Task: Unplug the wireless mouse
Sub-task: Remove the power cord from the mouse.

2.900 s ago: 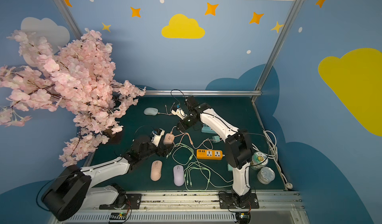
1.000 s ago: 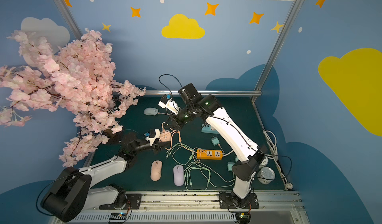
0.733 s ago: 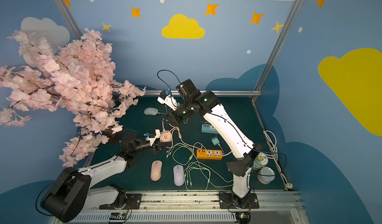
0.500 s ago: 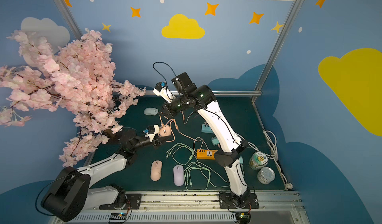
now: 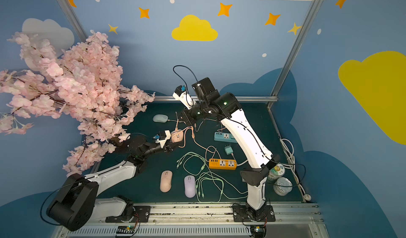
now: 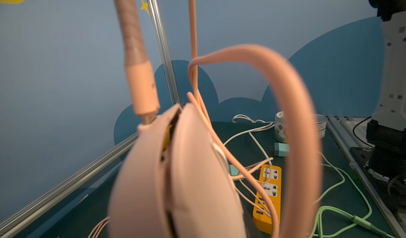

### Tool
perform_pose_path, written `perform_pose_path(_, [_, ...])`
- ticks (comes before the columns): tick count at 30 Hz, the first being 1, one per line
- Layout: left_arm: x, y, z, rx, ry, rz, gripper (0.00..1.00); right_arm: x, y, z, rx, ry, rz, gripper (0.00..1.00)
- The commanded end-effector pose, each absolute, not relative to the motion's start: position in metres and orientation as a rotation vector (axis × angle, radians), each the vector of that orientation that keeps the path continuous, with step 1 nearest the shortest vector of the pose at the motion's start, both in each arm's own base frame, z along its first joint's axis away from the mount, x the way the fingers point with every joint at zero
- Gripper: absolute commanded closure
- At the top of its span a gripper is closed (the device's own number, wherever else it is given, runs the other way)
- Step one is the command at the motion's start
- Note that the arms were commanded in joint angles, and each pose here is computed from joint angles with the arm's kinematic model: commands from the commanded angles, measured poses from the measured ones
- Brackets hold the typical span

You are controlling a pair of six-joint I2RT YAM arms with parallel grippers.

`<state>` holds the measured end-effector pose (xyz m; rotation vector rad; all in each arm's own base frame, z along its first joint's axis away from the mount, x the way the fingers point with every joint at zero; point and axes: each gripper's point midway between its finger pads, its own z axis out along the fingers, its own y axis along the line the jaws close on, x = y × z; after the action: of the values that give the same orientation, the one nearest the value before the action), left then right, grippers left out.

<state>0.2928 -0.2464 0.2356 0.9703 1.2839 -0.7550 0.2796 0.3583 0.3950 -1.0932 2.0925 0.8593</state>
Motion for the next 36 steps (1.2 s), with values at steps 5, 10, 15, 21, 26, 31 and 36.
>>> perform_pose_path(5, [0.269,-0.246,0.149,1.079,1.588,-0.880,0.90,0.302,0.351,0.508,-0.919,1.698,0.971,1.00])
perform_pose_path(10, [0.268,-0.249,0.145,1.105,1.608,-0.874,0.92,0.279,0.414,0.466,-1.076,1.758,1.099,1.00])
perform_pose_path(15, [0.272,-0.251,0.142,1.101,1.625,-0.869,0.92,0.273,0.401,0.486,-1.077,1.701,1.012,1.00])
perform_pose_path(21, [0.273,-0.253,0.141,1.108,1.622,-0.882,0.92,0.297,0.332,0.525,-0.916,1.670,0.873,1.00])
perform_pose_path(26, [0.273,-0.252,0.144,1.104,1.620,-0.870,0.94,0.322,0.311,0.501,-0.829,1.791,0.807,1.00])
perform_pose_path(31, [0.292,-0.239,0.147,0.962,1.703,-0.813,0.91,0.312,0.348,0.449,-0.937,1.912,0.830,1.00])
perform_pose_path(36, [0.339,-0.172,0.140,0.370,1.984,-0.633,0.87,0.315,0.374,0.378,-0.949,2.055,0.903,1.00])
